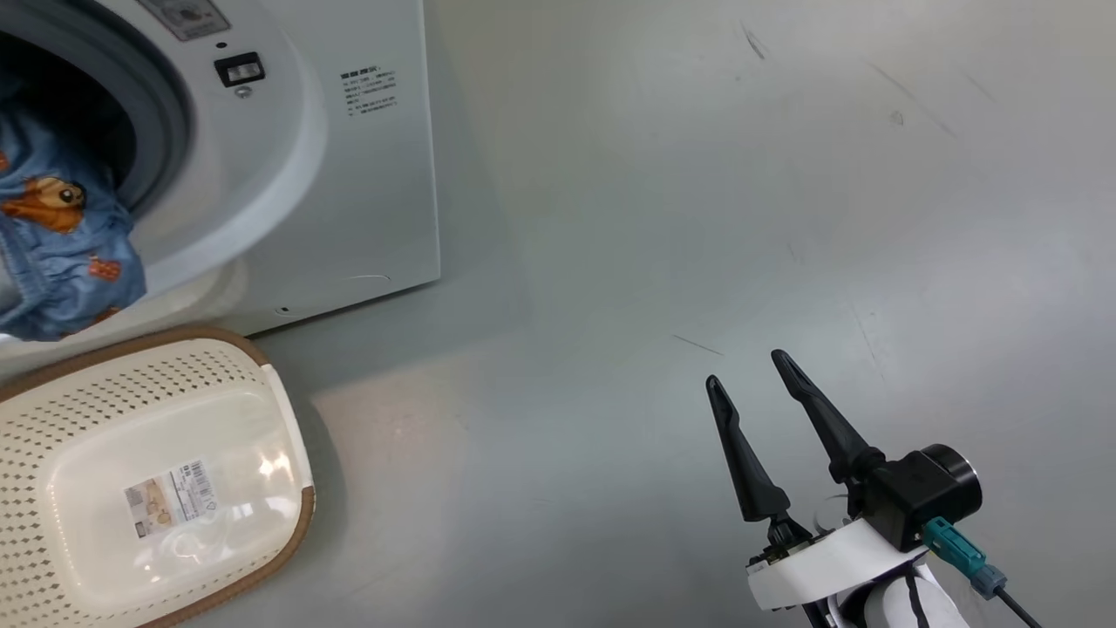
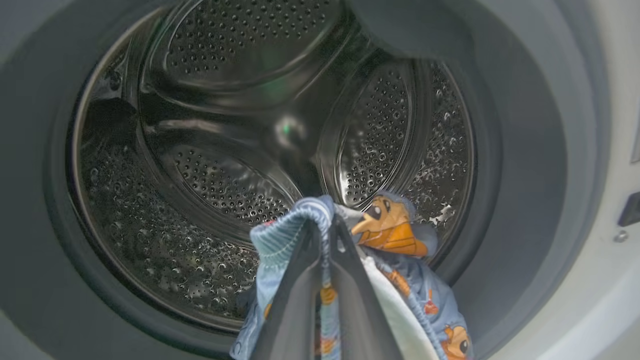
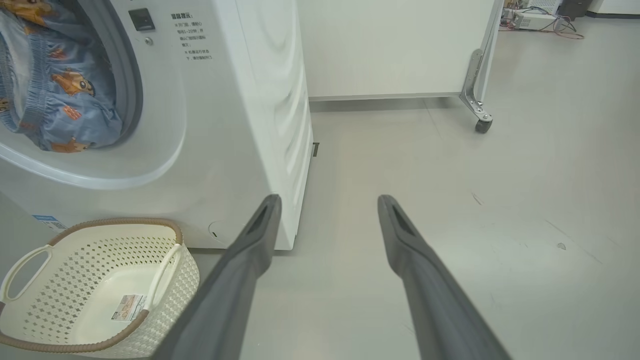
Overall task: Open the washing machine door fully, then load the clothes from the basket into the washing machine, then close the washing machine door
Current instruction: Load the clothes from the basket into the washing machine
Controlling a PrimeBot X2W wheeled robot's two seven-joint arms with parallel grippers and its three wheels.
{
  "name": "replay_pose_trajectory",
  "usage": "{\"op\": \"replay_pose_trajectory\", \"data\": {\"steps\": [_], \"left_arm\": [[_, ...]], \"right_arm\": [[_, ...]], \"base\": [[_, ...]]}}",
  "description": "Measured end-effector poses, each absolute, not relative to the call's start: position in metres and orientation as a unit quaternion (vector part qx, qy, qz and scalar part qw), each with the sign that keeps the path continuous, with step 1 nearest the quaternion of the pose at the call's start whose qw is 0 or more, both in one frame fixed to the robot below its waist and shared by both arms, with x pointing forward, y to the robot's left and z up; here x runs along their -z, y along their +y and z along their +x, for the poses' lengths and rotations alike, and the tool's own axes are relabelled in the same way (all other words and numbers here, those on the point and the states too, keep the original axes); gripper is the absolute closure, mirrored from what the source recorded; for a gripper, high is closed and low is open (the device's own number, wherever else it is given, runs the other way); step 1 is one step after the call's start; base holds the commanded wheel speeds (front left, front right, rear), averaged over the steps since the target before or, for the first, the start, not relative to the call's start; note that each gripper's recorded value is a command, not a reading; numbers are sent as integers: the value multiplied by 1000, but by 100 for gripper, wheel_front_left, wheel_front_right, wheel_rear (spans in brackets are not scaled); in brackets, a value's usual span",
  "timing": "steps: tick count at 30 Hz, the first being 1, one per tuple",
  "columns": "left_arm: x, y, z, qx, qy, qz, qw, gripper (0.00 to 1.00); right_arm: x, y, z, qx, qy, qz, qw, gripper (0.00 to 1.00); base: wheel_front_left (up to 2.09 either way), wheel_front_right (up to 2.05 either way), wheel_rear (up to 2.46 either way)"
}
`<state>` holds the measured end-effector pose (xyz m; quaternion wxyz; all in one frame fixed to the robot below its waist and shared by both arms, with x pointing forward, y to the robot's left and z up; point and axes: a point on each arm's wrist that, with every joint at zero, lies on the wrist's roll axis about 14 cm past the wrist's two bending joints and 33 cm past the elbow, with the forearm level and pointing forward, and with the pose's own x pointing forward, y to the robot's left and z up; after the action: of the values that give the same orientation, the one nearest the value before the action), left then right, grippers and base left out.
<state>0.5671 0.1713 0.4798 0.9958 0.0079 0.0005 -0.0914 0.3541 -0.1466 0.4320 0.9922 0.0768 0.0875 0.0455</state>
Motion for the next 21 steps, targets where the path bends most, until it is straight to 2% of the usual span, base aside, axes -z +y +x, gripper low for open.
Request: {"op": "replay_pose_trajectory", "data": {"steps": [7,16,21], "left_arm": [[-464,166,606,91,7,10,996,100],[-411,177,638,72,54,22,996,100],[-413,181,660,62,33,22,997,100]], "right_arm": [[-418,-154,358,-31,109,78,991,0],[-393,-158,357,-21,149,72,986,0],[-382,-159,357,-19,166,69,983,0]], "base": [[0,0,0],[0,0,0],[0,0,0]]}}
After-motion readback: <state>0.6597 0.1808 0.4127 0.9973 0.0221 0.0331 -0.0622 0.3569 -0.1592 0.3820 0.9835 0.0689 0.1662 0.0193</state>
